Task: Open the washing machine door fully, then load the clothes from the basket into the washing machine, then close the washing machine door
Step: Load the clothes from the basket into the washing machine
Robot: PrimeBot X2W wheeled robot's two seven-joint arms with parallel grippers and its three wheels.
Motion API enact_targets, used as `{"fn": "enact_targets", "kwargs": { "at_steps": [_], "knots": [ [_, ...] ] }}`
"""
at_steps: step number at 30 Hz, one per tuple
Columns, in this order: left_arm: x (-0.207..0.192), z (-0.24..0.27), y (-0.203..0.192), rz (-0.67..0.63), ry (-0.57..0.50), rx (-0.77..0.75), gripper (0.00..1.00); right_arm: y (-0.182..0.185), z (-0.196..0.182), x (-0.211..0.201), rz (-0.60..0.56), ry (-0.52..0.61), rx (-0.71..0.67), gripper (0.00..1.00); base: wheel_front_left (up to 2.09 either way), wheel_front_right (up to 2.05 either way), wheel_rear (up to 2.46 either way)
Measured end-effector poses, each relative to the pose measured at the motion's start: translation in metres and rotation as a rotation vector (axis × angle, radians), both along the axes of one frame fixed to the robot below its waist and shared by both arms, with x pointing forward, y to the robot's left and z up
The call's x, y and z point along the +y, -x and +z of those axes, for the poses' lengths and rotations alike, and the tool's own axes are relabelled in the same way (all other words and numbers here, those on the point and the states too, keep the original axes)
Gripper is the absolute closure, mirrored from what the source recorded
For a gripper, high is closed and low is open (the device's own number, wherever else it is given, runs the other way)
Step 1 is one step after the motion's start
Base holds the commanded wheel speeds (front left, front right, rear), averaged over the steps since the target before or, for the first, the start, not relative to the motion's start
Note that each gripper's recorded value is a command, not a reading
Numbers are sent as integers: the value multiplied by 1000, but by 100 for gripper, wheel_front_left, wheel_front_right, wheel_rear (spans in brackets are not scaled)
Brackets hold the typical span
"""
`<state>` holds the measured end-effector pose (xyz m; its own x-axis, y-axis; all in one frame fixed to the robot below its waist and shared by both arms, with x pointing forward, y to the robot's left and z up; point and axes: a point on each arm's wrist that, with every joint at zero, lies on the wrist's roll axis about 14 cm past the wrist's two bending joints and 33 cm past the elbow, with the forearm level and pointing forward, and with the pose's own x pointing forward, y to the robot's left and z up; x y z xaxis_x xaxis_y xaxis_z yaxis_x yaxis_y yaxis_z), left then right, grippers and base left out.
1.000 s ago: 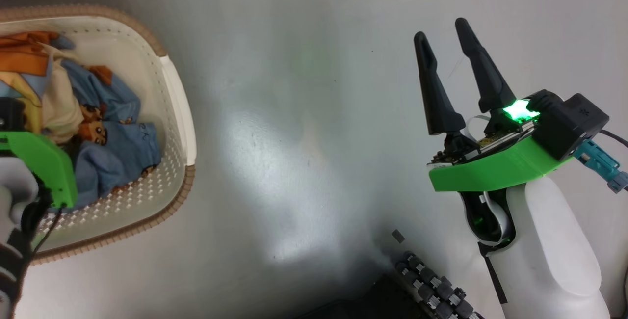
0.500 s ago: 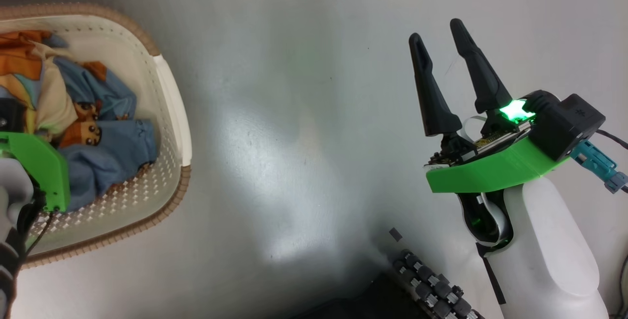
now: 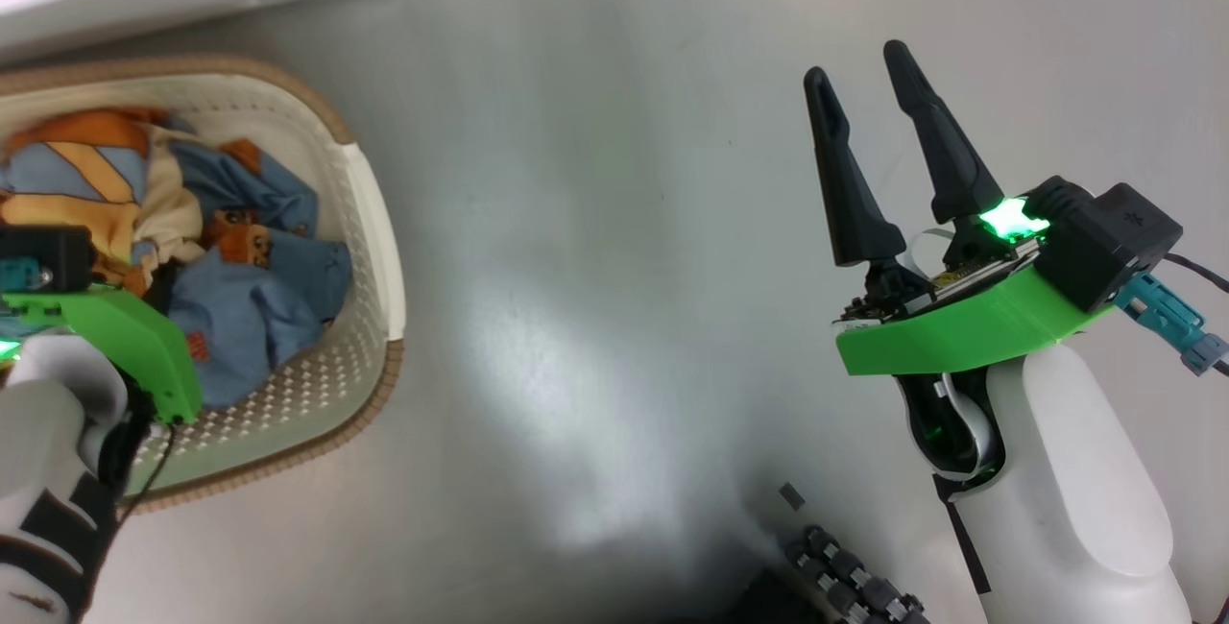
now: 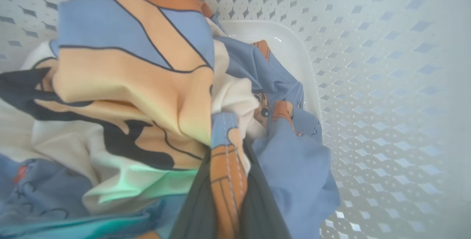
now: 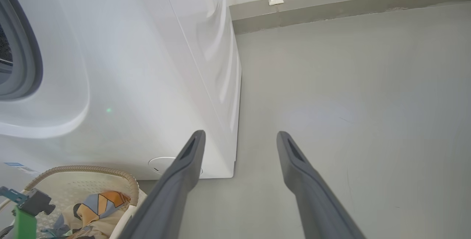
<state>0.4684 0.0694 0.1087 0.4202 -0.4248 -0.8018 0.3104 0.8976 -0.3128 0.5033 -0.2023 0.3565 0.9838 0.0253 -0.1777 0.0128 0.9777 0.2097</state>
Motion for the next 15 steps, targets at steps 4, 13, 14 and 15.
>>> {"fn": "enact_targets", "kwargs": {
  "at_steps": [4,13,14,15],
  "knots": [
    [0,14,-4,29,31,-46,100,-2,9,2,2,-5,-20,0,0,0,0],
    [-5,59,-6,73,117,-142,100,-4,33,10,19,-11,-72,0,0,0,0],
    [-4,64,-6,78,122,-149,100,-5,36,11,21,-11,-79,0,0,0,0],
    [-4,70,-8,85,130,-161,100,-5,39,11,21,-13,-85,0,0,0,0]
  ]
}}
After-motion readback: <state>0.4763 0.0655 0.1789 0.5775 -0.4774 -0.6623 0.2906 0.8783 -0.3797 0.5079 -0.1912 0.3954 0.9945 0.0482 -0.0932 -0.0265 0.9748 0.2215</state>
